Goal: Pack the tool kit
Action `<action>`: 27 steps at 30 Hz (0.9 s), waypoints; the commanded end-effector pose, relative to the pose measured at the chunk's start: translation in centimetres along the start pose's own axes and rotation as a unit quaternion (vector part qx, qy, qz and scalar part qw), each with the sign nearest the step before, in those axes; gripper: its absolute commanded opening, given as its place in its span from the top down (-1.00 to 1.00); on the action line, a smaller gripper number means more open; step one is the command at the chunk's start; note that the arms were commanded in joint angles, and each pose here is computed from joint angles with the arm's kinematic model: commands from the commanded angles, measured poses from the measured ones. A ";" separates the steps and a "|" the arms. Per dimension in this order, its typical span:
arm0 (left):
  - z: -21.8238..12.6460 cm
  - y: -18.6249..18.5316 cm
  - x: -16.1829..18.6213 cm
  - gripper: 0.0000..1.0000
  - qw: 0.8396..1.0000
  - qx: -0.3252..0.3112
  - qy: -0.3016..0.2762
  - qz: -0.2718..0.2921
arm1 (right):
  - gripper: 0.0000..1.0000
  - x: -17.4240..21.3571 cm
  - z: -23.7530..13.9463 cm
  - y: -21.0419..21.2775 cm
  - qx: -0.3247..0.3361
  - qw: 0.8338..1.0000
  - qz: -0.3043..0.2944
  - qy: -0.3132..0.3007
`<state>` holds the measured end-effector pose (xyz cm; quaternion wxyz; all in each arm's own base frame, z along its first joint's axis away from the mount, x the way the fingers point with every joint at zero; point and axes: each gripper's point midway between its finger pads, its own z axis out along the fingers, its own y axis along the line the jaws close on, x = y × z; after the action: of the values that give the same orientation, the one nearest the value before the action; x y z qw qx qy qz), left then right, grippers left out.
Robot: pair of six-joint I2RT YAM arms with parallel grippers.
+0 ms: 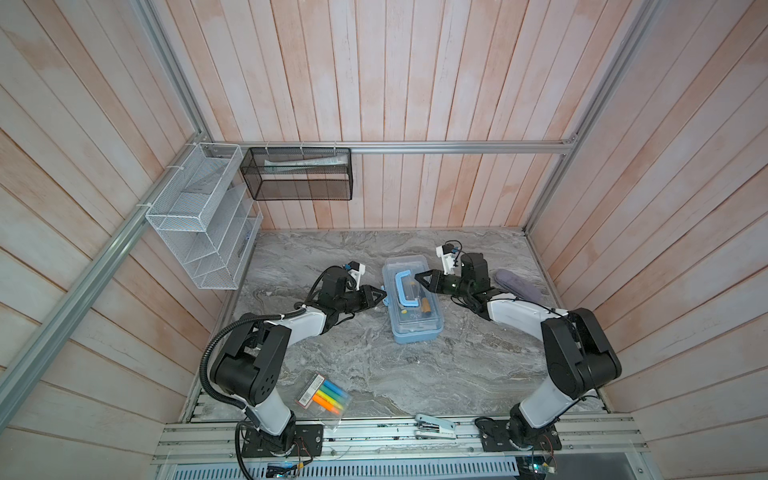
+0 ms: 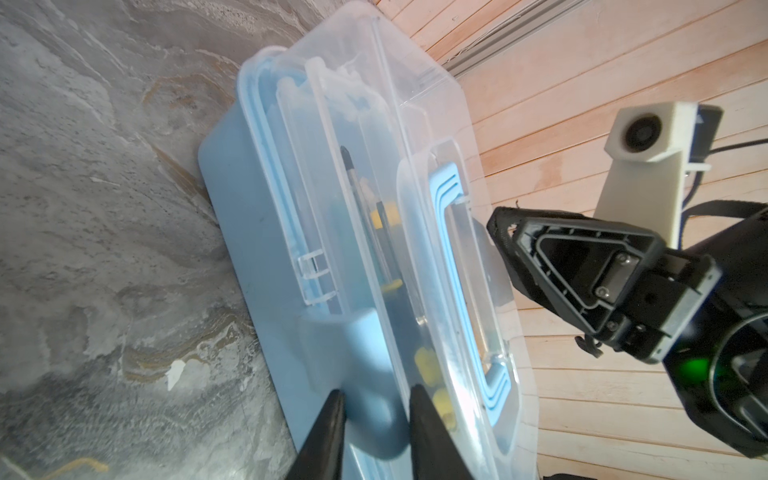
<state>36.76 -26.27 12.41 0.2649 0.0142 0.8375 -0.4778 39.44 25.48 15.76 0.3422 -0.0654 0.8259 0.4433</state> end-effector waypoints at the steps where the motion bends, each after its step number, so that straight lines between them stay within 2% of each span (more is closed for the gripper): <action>1: 0.6 0.4 0.2 0.43 1.000 0.004 0.003 -0.002 | 0.52 3.6 0.4 -3.2 0.043 0.997 0.040 0.049; 5: 0.6 0.4 0.2 0.43 1.000 0.004 0.003 -0.002 | 0.52 3.6 0.4 -3.2 0.042 0.997 0.040 0.049; 9: 0.6 1.0 0.2 0.43 0.999 -0.030 0.008 0.008 | 0.52 3.7 0.4 -3.3 0.045 0.997 0.040 0.050; 14: 0.8 1.1 0.1 0.43 0.999 -0.039 0.012 0.013 | 0.51 3.8 0.5 -3.5 0.046 0.997 0.042 0.051; 27: 1.4 0.8 0.0 0.43 0.999 -0.037 0.013 0.016 | 0.51 3.9 0.5 -3.5 0.045 0.997 0.041 0.052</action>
<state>37.37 -26.51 12.46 0.2681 0.0191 0.8462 -0.4601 39.50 25.45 15.72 0.3428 -0.0652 0.8257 0.4432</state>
